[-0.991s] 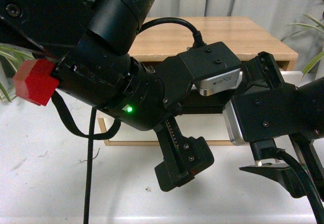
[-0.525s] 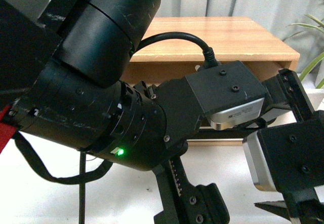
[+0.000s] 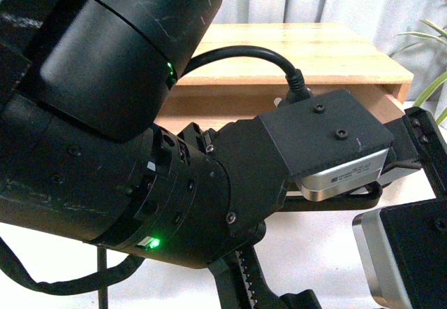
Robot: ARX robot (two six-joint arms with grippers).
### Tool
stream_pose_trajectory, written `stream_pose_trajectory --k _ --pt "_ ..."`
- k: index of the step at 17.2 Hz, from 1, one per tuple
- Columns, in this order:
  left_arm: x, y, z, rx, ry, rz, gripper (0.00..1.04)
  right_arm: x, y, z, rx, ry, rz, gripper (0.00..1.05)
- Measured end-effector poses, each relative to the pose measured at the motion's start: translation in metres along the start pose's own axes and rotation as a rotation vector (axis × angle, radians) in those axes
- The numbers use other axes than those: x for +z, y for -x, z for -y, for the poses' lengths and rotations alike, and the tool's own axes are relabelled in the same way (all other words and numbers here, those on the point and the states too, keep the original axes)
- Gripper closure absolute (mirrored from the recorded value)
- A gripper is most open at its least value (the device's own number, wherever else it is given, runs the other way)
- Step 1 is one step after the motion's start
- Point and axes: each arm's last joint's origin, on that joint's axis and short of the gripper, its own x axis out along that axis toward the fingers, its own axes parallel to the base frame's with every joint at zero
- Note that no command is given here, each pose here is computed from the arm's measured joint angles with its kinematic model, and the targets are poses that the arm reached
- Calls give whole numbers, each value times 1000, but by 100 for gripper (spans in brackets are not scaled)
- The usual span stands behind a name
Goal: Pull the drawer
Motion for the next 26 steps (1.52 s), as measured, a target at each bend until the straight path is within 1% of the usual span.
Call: stream_pose_trajectory --k 2,4,8,11,13,18,22,24,26 --pt "8 7 3 -12 15 44 7 5 5 -3 -3 -19 0 6" --pt "16 14 3 15 2 85 7 5 6 -10 -18 -18 -5 6" --pt "16 14 4 16 7 81 7 3 -1 -9 -103 21 -50 6" --pt "18 20 7 -1 17 87 7 6 1 -9 -106 -11 -54 6" --pt "26 32 7 10 22 142 7 10 13 -5 -138 -20 -50 6" --pt "29 53 6 -10 87 241 7 15 33 5 -176 -64 -10 6" --pt "27 64 -13 64 169 323 7 19 52 23 -252 -98 28 6" --pt "23 72 -28 132 236 373 7 13 61 32 -310 -125 30 6" --pt "16 86 -49 226 333 464 7 5 75 44 -397 -170 64 6"
